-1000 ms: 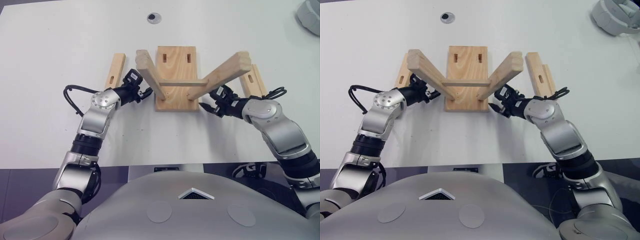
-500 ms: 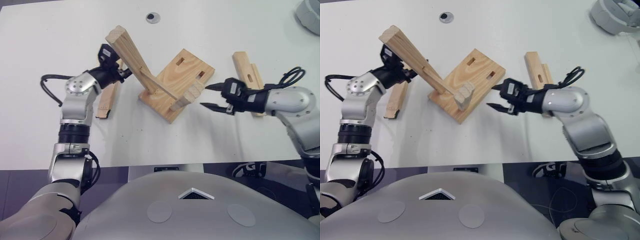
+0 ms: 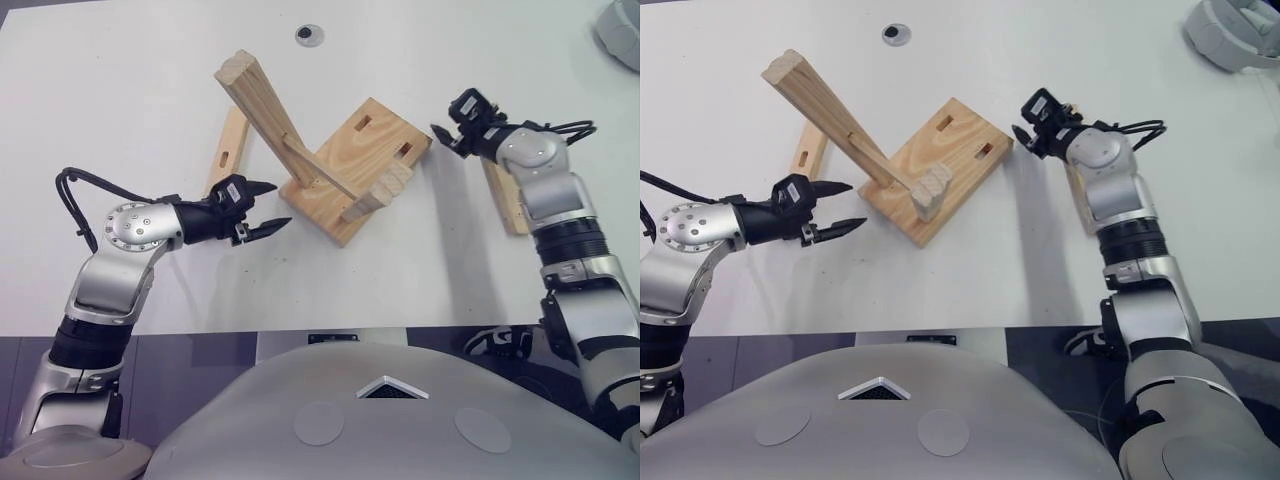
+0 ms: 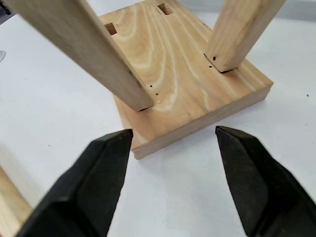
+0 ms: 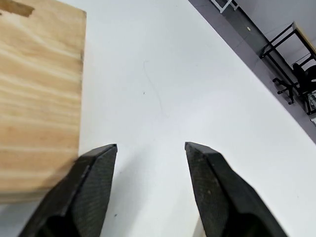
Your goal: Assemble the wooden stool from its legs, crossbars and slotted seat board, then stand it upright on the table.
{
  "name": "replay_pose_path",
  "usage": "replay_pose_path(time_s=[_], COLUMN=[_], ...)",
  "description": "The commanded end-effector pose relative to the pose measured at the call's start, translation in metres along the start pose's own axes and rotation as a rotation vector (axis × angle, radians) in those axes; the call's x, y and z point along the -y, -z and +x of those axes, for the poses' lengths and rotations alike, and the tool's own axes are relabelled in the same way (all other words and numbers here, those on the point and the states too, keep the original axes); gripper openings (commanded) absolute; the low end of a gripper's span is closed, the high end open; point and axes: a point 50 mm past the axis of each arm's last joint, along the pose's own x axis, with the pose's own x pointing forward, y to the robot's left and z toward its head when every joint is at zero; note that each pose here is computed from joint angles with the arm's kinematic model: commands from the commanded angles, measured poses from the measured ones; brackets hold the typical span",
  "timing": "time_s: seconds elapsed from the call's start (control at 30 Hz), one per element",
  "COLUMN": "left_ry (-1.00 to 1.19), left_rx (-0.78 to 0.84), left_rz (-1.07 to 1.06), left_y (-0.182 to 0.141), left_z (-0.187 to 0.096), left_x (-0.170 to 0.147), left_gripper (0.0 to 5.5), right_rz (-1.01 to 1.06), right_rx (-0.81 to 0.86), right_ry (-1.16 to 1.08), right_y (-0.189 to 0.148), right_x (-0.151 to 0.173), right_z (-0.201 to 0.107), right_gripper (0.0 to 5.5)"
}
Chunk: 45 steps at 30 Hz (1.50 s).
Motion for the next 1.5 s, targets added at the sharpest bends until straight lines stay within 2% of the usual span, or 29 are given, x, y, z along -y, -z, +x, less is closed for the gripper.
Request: replay_pose_path(time_s=[0.03,0.1,0.17,0.3,0.5,0.6,0.7,0.8,0.87,1.03,1.17,1.23,1.33,1.4,1.5], left_ry=[-0.019,-0.069,-0.136,-0.223,-0.259,-0.299,-0.385,-0.49,-0.504,-0.454,-0.461,-0.414,-0.362,-0.378,-0.393], left_rx=[-0.08,-0.126,-0.15,-0.115,0.177,0.23,0.244,0.217,0.193,0.192,0.251,0.271,0.173,0.051,-0.03], left_rz=[0.035,0.078,0.089,0.077,-0.045,-0.059,-0.06,-0.069,-0.07,-0.04,-0.018,-0.009,0.007,-0.012,-0.024], left_y=[0.008,0.011,0.014,0.014,-0.014,-0.017,-0.009,0.009,0.017,0.014,-0.001,-0.011,-0.009,0.007,0.019], left_z=[0.018,0.027,0.029,0.034,0.068,0.066,0.044,0.007,-0.007,0.002,-0.006,-0.01,-0.013,-0.011,0.002], left_x=[-0.012,-0.023,-0.033,-0.047,-0.065,-0.081,-0.101,-0.116,-0.118,-0.112,-0.104,-0.087,-0.064,-0.055,-0.05], left_gripper=[3.12,3.12,3.12,3.12,3.12,3.12,3.12,3.12,3.12,3.12,3.12,3.12,3.12,3.12,3.12], right_rz=[-0.049,-0.05,-0.082,-0.176,-0.213,-0.23,-0.241,-0.228,-0.216,-0.203,-0.215,-0.215,-0.21,-0.195,-0.225], right_rx=[-0.063,-0.043,0.052,0.248,0.363,0.322,0.256,0.215,0.166,0.14,0.169,0.171,0.16,0.141,0.073], right_ry=[-0.058,-0.102,-0.197,-0.45,-0.696,-0.693,-0.563,-0.437,-0.438,-0.476,-0.422,-0.316,-0.176,-0.141,-0.099], right_y=[0.013,0.016,0.004,-0.024,-0.052,-0.054,-0.052,-0.047,-0.036,-0.028,-0.035,-0.038,-0.039,-0.031,-0.013], right_x=[-0.017,-0.017,-0.017,-0.022,-0.059,-0.048,-0.013,0.013,0.01,-0.008,0.001,0.011,0.015,0.0,-0.015], right_z=[0.016,0.012,0.002,-0.042,-0.093,-0.109,-0.118,-0.116,-0.115,-0.112,-0.099,-0.085,-0.065,-0.047,-0.028], right_gripper=[2.61,2.61,2.61,2.61,2.61,2.61,2.61,2.61,2.61,2.61,2.61,2.61,2.61,2.61,2.61])
